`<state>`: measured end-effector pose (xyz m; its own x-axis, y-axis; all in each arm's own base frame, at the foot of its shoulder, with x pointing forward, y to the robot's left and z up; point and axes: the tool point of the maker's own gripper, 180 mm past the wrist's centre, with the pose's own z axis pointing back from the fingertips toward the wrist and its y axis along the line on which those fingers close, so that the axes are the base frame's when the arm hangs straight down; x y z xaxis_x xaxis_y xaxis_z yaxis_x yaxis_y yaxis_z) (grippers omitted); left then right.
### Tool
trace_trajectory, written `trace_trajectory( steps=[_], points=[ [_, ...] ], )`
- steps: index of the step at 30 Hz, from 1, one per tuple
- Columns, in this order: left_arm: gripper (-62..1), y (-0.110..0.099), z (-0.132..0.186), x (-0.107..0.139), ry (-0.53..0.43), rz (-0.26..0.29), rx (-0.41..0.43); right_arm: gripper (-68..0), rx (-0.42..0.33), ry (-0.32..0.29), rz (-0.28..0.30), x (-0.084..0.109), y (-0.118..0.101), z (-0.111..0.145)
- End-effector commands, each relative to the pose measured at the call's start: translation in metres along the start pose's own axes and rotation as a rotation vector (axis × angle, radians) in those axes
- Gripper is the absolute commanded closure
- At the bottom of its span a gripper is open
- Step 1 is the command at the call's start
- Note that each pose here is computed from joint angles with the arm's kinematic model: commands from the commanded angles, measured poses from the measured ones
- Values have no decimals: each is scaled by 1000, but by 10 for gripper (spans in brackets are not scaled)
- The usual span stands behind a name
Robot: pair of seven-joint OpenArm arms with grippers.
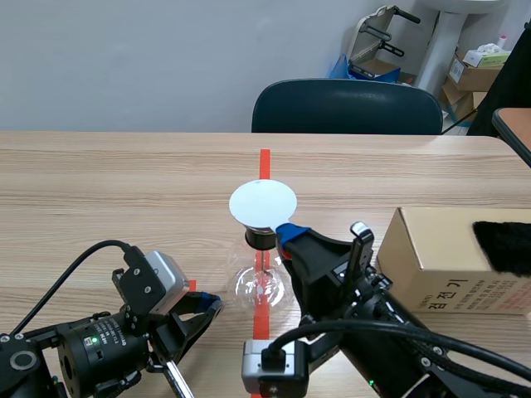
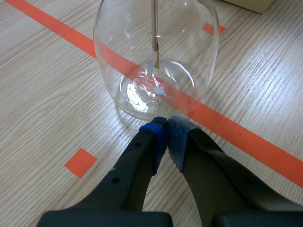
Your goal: Do the electroscope experiment
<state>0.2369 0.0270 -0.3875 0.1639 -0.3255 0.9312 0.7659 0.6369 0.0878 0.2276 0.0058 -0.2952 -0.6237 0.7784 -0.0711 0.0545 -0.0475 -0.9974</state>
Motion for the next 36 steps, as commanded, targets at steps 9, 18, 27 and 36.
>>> trace_trajectory(
  steps=[9,18,27,36],
  points=[
    [-27,-3,-2,10,-35,4,-5,-9,-37,229,20,-45,-12,2],
    [-27,-3,-2,10,-36,4,-5,-9,-39,464,16,-85,-13,17],
    [-27,-3,-2,10,-35,4,-5,-9,-41,598,14,-106,-13,29],
    [-27,-3,-2,11,-36,4,-5,-9,-41,597,14,-105,-13,29]
  ],
)
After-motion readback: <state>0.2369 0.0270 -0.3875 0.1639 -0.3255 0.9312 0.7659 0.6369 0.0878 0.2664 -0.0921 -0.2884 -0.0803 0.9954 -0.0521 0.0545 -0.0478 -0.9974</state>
